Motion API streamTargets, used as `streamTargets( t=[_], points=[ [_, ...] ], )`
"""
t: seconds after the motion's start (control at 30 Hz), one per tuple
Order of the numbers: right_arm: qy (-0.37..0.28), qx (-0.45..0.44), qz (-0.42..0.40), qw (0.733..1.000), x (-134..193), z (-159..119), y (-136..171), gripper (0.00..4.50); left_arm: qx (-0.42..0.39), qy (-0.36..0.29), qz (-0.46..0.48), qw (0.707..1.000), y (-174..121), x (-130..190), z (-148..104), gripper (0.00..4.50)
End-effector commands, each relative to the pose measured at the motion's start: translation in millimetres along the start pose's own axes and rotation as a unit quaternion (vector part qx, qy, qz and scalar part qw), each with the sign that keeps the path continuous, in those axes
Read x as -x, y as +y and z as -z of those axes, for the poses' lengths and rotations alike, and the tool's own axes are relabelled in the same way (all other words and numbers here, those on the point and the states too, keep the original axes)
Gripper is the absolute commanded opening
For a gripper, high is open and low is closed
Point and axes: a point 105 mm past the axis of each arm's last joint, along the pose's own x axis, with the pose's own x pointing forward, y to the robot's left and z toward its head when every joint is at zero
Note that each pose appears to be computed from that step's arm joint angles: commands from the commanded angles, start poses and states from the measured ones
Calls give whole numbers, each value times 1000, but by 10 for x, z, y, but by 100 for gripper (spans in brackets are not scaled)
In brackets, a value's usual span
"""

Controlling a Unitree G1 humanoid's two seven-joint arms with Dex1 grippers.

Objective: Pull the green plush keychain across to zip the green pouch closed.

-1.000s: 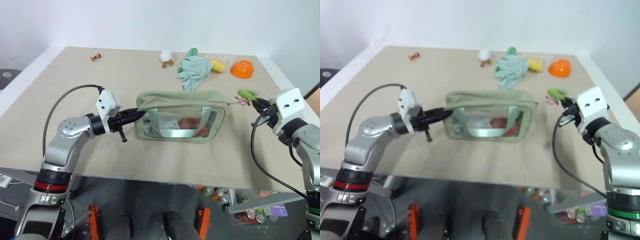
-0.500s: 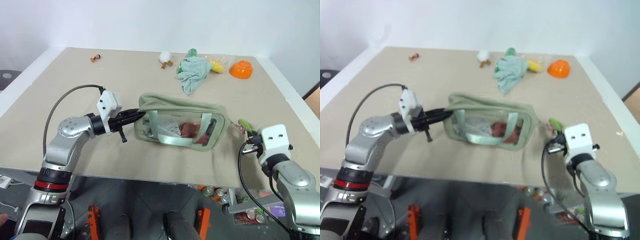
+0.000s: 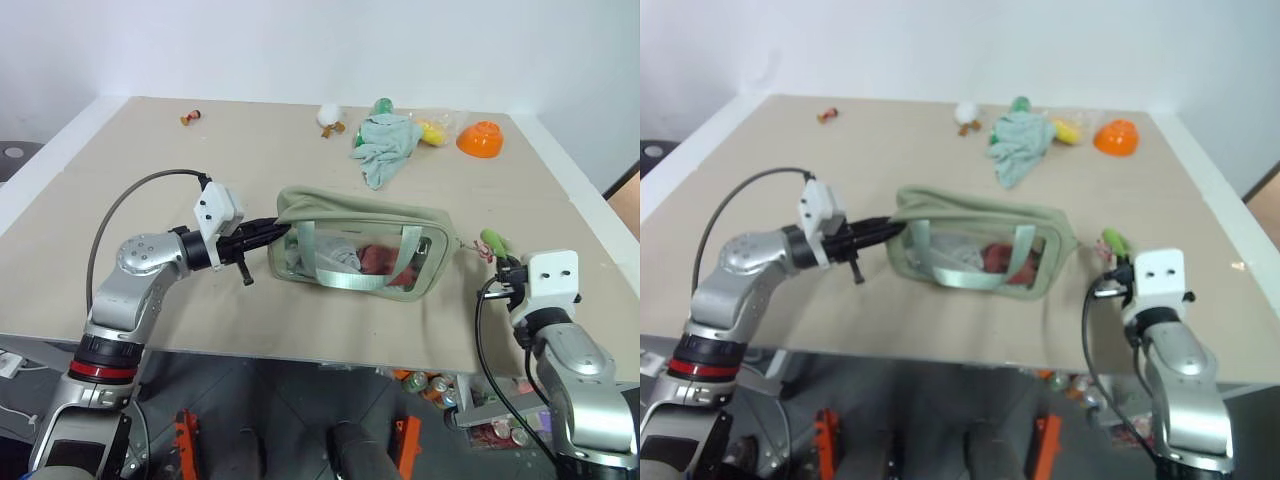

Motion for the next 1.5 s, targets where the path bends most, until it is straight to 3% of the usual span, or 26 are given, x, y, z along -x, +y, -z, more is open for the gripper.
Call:
streamTargets(
  t=[0.03, 0.23, 0.43, 0.6, 0.63, 0.87, 1.03, 1.07, 1.33, 1.5],
  points=[
    [-4, -17, -6, 1000, -37, -39, 91, 5, 0, 5, -17, 1000, 65, 16, 9, 0],
    [8, -13, -56, 998, -110, 17, 365, 5, -4, 5, -18, 1000, 52, 8, 14, 0],
    [18, 5, -75, 997, -113, 107, 384, 5, -5, 10, -22, 1000, 54, 31, 44, 0],
    [-4, -17, -77, 997, -147, 11, 384, 5, 12, 1, -35, 999, 92, 41, 30, 0],
    [-11, -19, -76, 997, -157, -26, 370, 32, 25, -4, -35, 999, 101, 56, 19, 0],
    [-60, -39, -118, 990, -174, -301, 339, 260, 27, -21, -41, 999, 191, 154, -175, 240],
    [-68, -28, -133, 988, -101, -417, 176, 439, 48, -35, -94, 994, 370, 380, -263, 415],
    [-64, -31, -137, 988, -81, -405, 155, 450, 51, -34, -106, 993, 393, 419, -255, 444],
    [-25, -23, -137, 990, 347, -39, -147, 450, 23, 69, -188, 979, 301, 707, 291, 448],
    [-22, -28, -154, 987, 525, 63, -64, 450, 31, 99, -206, 973, 195, 759, 523, 448]
  ],
)
